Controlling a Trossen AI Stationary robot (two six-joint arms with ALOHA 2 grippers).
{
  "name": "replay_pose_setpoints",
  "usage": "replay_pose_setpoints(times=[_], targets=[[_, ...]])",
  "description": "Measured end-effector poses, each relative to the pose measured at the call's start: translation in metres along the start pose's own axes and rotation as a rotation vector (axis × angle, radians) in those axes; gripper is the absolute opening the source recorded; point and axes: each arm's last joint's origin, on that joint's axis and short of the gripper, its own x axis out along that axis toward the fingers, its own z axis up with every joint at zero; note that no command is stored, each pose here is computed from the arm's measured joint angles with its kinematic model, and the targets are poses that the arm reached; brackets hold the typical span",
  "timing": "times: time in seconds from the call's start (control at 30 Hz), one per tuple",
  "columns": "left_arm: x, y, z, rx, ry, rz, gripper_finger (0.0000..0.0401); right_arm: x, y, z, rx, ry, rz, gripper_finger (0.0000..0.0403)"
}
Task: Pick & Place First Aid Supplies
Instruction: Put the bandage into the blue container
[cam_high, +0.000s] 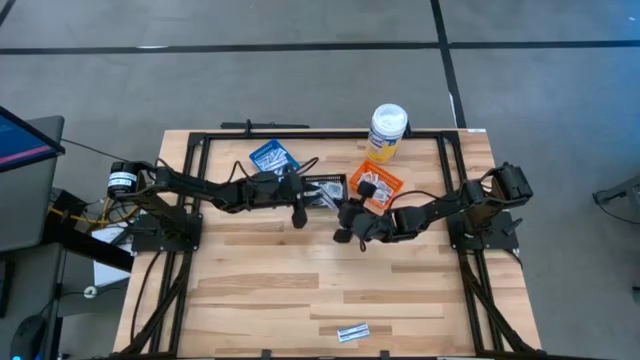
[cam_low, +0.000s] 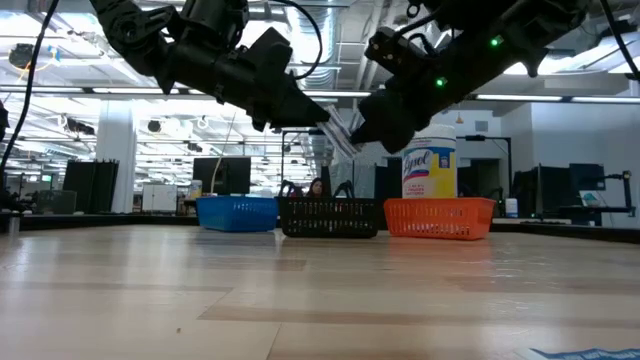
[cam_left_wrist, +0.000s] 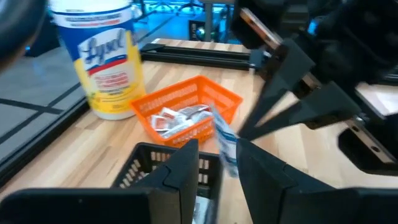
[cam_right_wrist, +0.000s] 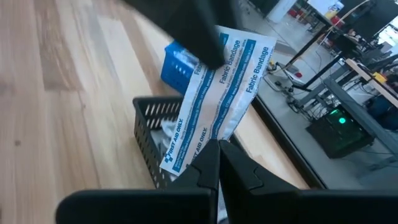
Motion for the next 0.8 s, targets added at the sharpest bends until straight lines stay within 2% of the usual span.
replay_pose_setpoints(times=[0.17, 0.37, 0.6, 0.8], targets=[[0.000, -0.002, 0.000, 0.024, -0.002, -0.060, 0.0094, 0.002, -0.002, 0.004, 0.038, -0.026, -0.001, 0.0000], [0.000, -0.002, 0.000, 0.055, -0.003, -0.062, 0.0013, 0.004, -0.002, 0.003, 0.062, -0.030, 0.081, 0.0000], [0.000, -0.002, 0.000, 0.058, -0.004, -0.062, 0.0007, 0.005, -0.002, 0.000, 0.046, -0.005, 0.091, 0.0030], [0.000, -0.002, -0.005, 0.153, 0.044, -0.068, 0.0007, 0.006, -0.003, -0.010, 0.087, 0.084, 0.088, 0.0082]])
